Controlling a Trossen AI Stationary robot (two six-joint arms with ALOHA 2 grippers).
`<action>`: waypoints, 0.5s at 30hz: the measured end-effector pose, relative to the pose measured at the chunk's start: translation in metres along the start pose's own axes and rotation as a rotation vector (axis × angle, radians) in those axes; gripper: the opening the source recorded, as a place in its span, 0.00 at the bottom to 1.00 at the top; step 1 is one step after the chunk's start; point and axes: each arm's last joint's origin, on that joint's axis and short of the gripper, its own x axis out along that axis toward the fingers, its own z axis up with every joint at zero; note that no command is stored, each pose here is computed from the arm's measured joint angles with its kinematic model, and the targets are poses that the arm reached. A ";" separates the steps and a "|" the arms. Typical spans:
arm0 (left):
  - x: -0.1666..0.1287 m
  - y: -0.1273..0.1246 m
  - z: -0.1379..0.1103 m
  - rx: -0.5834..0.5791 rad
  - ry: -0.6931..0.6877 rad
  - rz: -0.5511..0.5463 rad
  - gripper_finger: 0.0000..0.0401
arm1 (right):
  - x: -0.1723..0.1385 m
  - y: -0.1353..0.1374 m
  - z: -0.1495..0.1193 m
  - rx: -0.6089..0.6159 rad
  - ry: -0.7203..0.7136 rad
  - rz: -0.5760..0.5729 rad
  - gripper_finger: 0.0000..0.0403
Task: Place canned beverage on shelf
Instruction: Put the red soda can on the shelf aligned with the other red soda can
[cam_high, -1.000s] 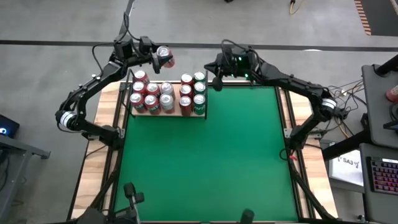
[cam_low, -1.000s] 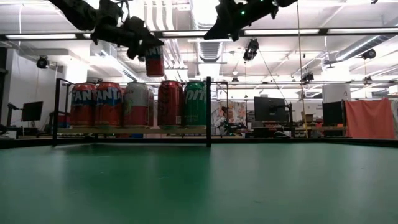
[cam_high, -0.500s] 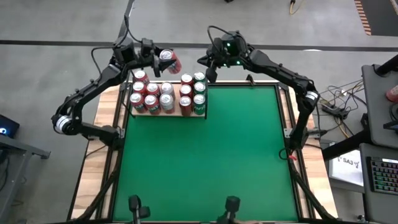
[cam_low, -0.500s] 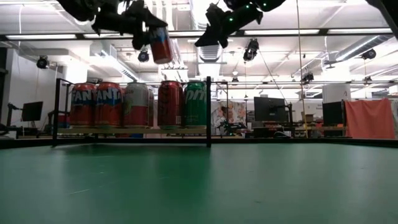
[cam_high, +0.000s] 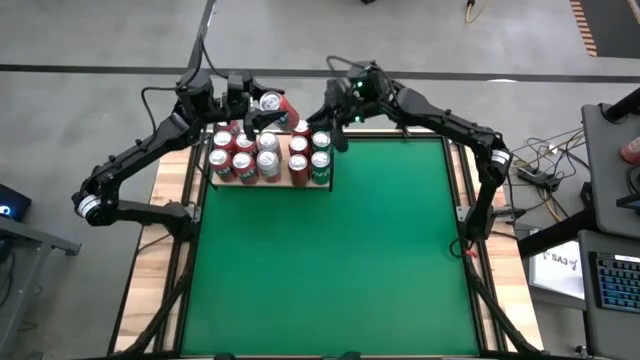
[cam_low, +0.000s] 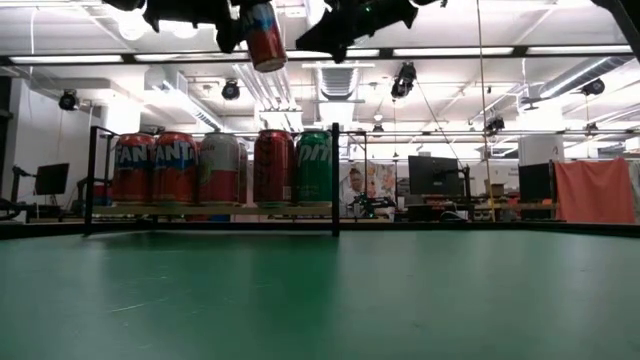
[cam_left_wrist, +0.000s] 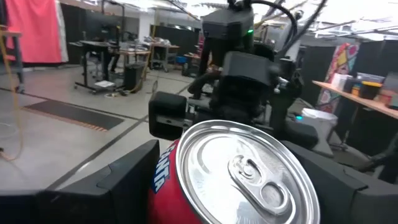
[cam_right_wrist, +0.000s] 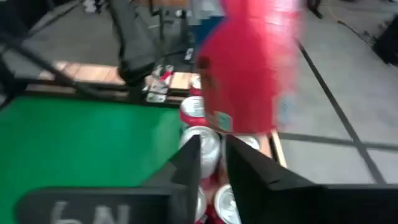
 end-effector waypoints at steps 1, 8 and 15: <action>0.001 -0.002 0.000 -0.003 0.004 -0.008 0.73 | 0.003 0.005 0.001 -0.023 0.006 0.007 0.17; 0.002 -0.017 0.003 -0.008 -0.009 -0.042 0.73 | 0.012 0.027 0.011 -0.141 0.066 -0.170 0.56; 0.001 -0.023 0.006 0.001 -0.028 -0.029 0.73 | 0.008 0.032 0.022 -0.113 0.061 -0.218 0.85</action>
